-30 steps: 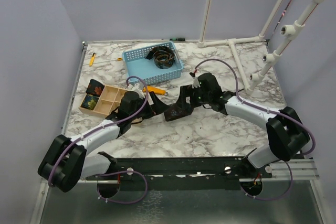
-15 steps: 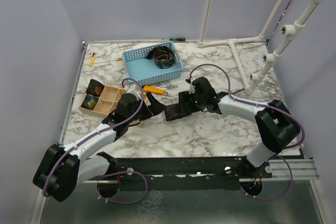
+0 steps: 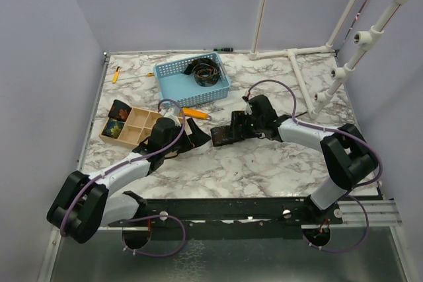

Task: Roll the ties
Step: Roll the tie at the center of the board.

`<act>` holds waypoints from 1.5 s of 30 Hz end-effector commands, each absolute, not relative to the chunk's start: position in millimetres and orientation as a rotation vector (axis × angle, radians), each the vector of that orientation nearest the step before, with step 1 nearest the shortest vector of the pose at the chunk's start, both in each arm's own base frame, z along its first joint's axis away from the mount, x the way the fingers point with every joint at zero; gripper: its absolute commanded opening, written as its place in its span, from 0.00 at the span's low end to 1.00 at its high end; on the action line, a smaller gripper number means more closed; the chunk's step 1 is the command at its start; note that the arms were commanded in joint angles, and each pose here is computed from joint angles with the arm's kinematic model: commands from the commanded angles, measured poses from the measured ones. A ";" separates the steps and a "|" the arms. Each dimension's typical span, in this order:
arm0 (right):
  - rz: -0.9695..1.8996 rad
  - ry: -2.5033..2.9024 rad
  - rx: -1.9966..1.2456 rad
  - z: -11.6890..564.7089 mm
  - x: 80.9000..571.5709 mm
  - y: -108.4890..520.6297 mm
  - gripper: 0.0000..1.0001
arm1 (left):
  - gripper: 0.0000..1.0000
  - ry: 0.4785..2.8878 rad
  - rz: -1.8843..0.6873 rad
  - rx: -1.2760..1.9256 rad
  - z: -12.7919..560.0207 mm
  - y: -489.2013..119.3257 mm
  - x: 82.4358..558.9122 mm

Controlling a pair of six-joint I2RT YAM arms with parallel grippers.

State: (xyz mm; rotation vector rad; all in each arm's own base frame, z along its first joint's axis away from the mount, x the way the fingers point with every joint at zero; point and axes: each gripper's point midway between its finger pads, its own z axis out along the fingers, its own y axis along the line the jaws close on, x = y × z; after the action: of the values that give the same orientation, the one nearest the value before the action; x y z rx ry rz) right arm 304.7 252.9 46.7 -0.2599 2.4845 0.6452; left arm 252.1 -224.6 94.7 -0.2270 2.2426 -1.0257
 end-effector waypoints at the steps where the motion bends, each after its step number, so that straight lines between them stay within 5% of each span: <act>1: 0.694 2.532 -0.184 29.0 300.0 243.9 0.79 | 0.98 2.222 -1.064 -0.174 100.3 -233.9 255.4; 15: 0.825 2.552 0.009 14.3 308.4 227.6 0.54 | 0.98 2.248 -1.094 -0.128 89.8 -260.5 278.4; 45: 0.928 2.640 0.352 -42.2 276.0 193.9 0.39 | 0.94 2.414 -1.237 -0.028 38.5 -328.1 316.6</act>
State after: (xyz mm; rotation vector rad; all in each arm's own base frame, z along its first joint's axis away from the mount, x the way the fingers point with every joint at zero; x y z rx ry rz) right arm 318.7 224.8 24.3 0.2131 2.4014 1.1352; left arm 333.4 -323.0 58.4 -0.0498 2.3249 -1.2025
